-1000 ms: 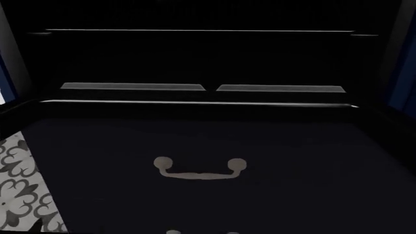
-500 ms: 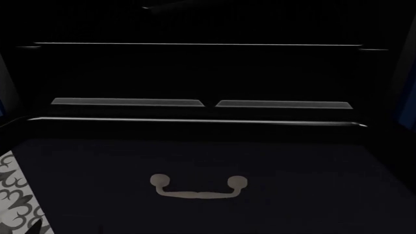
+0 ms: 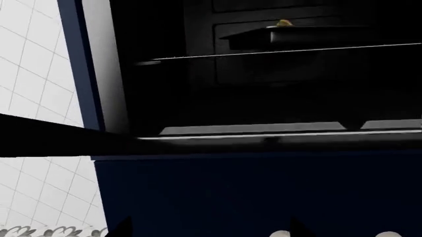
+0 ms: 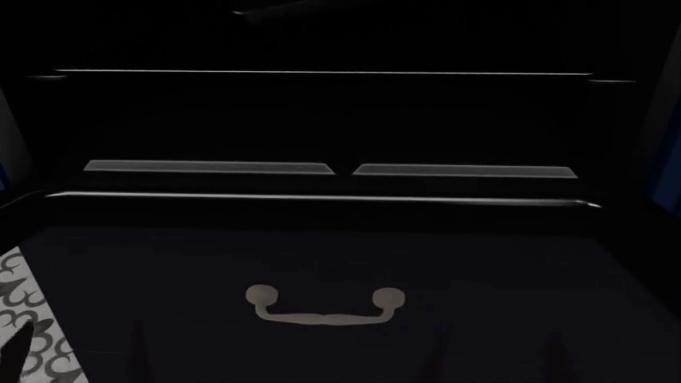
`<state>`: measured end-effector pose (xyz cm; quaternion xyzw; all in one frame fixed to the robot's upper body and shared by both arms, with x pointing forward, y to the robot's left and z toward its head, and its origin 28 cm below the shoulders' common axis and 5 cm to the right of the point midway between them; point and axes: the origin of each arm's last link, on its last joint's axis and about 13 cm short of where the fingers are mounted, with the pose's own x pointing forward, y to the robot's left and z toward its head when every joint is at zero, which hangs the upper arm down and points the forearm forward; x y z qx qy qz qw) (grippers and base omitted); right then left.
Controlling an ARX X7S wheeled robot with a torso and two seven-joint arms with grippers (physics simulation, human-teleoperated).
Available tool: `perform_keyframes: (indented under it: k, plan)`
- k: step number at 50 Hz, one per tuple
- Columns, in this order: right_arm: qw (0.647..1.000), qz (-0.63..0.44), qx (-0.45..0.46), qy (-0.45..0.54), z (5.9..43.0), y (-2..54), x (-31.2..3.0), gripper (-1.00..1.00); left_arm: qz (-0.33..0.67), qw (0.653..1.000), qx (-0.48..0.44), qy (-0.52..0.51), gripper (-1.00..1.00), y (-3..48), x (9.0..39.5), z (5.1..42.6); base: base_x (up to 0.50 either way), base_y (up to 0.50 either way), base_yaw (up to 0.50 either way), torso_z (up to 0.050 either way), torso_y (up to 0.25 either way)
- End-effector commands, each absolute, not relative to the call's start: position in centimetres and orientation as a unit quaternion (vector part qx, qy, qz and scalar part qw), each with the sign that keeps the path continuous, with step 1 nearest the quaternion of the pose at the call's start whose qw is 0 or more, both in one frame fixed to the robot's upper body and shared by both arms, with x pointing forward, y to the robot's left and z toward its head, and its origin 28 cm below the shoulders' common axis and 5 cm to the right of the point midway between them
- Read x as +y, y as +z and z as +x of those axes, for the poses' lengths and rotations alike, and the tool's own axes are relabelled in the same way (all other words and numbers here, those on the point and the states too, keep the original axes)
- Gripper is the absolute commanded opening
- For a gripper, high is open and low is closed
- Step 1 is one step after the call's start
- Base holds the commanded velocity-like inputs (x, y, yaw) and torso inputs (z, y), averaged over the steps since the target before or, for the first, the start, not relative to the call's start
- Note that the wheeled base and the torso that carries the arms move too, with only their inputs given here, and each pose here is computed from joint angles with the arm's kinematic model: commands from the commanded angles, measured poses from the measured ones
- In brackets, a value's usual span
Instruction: Close the oven door
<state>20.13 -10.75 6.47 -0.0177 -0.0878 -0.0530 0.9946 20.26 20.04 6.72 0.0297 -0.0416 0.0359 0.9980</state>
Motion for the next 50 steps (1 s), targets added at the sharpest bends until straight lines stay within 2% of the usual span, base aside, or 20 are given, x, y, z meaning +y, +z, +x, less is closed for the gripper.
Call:
perform_keyframes:
  k: [1,11,13,24,32,34,39,41,46,50]
  plan:
    - [0.989,-0.030,-0.132,-0.059,19.1,12.5,-11.2,1.00,0.050,0.994,-0.082,0.050,1.00,12.5,20.2,19.5,0.00,0.00,0.00,0.000,0.000]
    - [0.983,-0.020,-0.177,-0.047,18.9,16.8,-11.2,1.00,0.020,0.995,-0.091,0.026,1.00,18.5,20.1,19.6,0.00,0.00,0.00,0.000,0.002]
    - [0.982,-0.013,-0.184,-0.043,18.8,17.7,-11.2,1.00,-0.034,0.996,-0.080,0.000,1.00,19.5,20.2,19.8,0.00,0.00,0.00,0.000,0.000]
    - [0.975,-0.022,-0.221,-0.026,20.0,23.3,-10.8,1.00,-0.008,0.992,-0.125,0.013,1.00,24.0,20.0,20.4,0.00,0.00,0.00,0.000,0.000]
    - [0.969,-0.014,-0.245,-0.030,21.7,28.7,-11.1,1.00,-0.020,0.991,-0.132,-0.010,1.00,28.1,19.7,23.2,0.00,0.00,0.00,0.000,0.000]
    - [0.966,0.024,-0.257,-0.017,22.1,30.4,-11.3,1.00,-0.034,0.990,-0.134,-0.032,1.00,29.6,19.7,23.7,0.00,0.00,0.00,0.000,0.000]
    - [0.964,-0.015,-0.266,-0.020,23.0,33.0,-11.7,1.00,-0.028,0.988,-0.152,-0.021,1.00,32.4,19.7,24.8,0.00,0.00,0.00,0.000,0.000]
    - [0.966,0.029,-0.258,-0.001,23.3,33.9,-11.7,1.00,-0.020,0.988,-0.154,-0.019,1.00,33.3,19.7,25.2,0.00,0.00,0.00,0.000,0.000]
    - [0.966,0.001,-0.257,-0.007,25.6,36.7,-11.5,1.00,0.018,0.984,-0.177,-0.024,1.00,36.1,19.2,26.7,0.00,0.00,0.00,0.000,0.000]
    - [0.966,-0.018,-0.259,-0.006,27.3,39.2,-11.4,1.00,-0.004,0.987,-0.159,-0.015,1.00,37.6,19.0,28.7,0.00,0.00,0.00,0.000,0.000]
